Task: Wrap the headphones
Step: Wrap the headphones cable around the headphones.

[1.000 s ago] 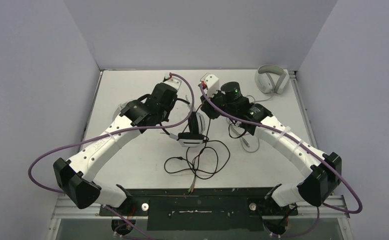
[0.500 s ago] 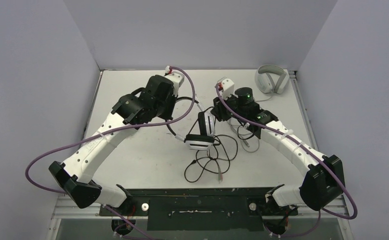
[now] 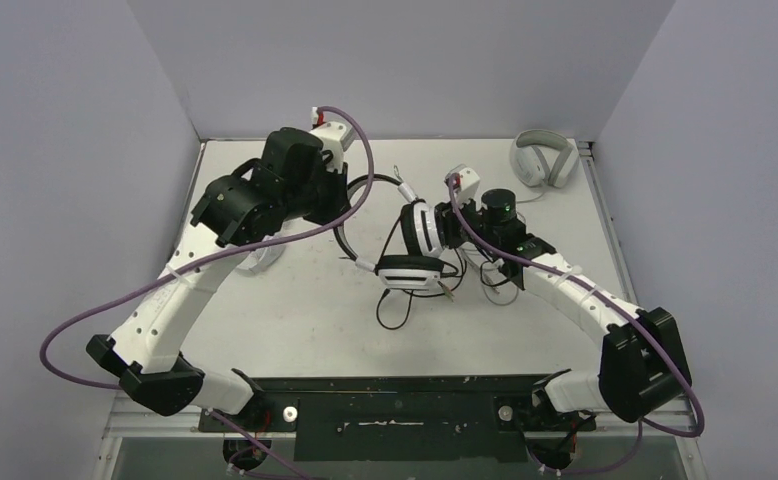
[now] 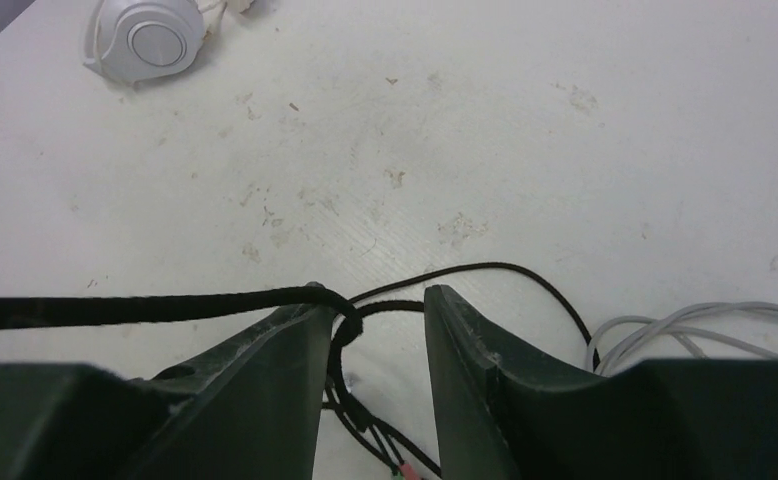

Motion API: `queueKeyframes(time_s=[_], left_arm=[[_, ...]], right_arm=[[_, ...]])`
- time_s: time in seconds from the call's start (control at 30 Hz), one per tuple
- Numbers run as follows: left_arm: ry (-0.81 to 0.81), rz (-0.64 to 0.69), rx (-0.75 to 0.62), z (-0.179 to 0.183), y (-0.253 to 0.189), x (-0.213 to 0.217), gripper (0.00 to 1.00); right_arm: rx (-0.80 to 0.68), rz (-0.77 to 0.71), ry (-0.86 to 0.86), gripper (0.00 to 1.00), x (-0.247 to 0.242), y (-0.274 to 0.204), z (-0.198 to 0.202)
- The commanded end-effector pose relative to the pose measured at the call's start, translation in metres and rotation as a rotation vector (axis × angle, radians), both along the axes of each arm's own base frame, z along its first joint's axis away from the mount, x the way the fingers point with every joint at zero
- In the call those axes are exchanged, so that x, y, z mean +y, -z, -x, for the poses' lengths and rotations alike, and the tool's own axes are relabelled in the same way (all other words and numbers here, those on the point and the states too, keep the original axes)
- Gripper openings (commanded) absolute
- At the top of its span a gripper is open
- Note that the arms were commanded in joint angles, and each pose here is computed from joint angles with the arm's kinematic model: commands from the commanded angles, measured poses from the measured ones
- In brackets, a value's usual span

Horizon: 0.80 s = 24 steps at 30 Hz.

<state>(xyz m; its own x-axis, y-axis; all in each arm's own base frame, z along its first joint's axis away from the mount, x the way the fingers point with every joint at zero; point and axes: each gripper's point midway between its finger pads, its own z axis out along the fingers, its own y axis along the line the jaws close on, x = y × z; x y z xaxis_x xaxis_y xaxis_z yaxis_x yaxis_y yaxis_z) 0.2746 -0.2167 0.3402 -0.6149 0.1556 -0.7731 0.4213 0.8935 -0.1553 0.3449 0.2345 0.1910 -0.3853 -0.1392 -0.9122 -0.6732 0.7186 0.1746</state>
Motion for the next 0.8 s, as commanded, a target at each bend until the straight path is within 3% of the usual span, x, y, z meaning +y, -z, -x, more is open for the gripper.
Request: queueKeyframes(time_s=[0.0, 0.2, 0.43, 0.77], left_arm=[[0.074, 0.263, -0.038, 0.007, -0.060, -0.027, 0.00], [0.158, 0.449, -0.009, 0.013, -0.102, -0.041, 0.00], [0.093, 0.593, -0.081, -0.002, -0.153, -0.027, 0.00], [-0.076, 0.636, -0.175, -0.029, -0.179, 0.004, 0.00]], right_arm=[[-0.156, -0.190, -0.054, 0.41, 0.012, -0.044, 0.002], [-0.232, -0.273, -0.100, 0.51, 0.017, -0.052, 0.011], [-0.250, -0.334, -0.207, 0.84, 0.027, -0.051, 0.033], [-0.283, -0.359, -0.127, 0.90, 0.006, -0.053, 0.047]])
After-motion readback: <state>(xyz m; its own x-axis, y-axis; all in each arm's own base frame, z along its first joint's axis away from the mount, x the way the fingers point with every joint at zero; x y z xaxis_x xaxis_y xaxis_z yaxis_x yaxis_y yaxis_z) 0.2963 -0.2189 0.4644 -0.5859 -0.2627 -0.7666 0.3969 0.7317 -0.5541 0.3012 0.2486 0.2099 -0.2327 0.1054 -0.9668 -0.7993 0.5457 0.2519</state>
